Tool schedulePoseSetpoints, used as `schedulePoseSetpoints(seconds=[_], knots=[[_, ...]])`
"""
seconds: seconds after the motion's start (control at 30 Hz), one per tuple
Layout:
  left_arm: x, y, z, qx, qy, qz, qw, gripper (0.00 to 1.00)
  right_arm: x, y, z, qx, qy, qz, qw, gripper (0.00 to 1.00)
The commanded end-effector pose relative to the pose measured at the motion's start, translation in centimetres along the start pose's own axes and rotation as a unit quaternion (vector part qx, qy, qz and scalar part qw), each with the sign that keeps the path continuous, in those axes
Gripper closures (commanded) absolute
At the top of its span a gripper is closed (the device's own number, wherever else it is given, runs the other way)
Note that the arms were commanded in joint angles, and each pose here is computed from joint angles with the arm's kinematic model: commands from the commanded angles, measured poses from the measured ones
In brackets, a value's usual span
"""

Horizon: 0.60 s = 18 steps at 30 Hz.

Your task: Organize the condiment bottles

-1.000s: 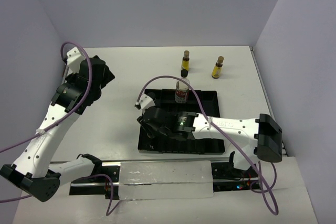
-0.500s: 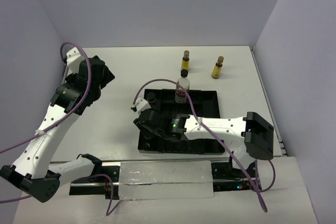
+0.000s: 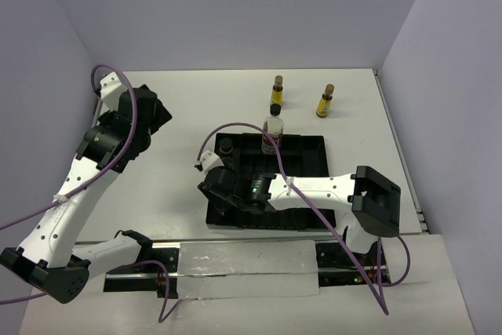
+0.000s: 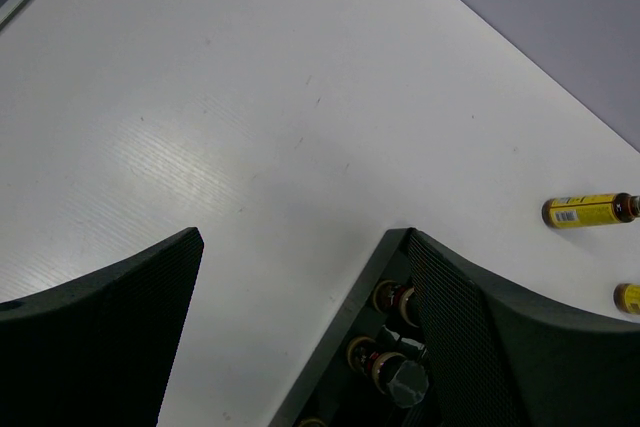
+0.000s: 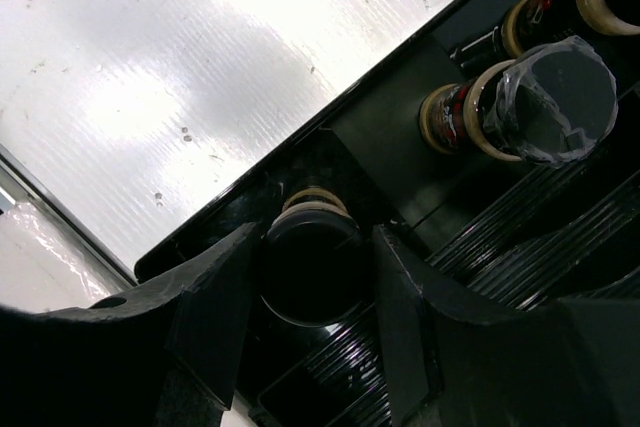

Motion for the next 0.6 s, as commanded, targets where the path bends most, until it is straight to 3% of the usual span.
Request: schedulePoseSetpoints(seconds=[0.0, 0.17, 0.33, 0.57], knots=[[-0.2, -0.2, -0.5, -0.007, -0.011, 0.014, 1.0, 0.08, -0.2, -0.4, -0.6, -0.013, 0.002, 0.012, 1.0, 0.33], [-0.4, 0.0, -0.4, -0.004, -0.009, 0.015, 1.0, 0.08, -0.9, -1.8, -1.3, -0.023, 0.006, 0.026, 0.999, 0.16], [-0.3, 0.1, -0.2, -0.002, -0.007, 0.017, 1.0, 0.08, -2.3, -4.8, -2.7, -0.054, 0.019, 0.045, 0.997, 0.13], [-0.1, -0.3, -0.8, -0.015, -0.003, 0.019, 1.0, 0.08, -8.5, -13.1, -2.5, -0.118, 0.067, 0.19, 0.972, 0.07]])
Point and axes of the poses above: each gripper's point midway between its finger pads, its own y axis out along the fingers, its own x axis along the line the jaws close on, z = x × y, the point moved 9 cm from there along -y, back along the fingers, and after that the axes turned 12 degrees about -y, right-handed, at the moved point
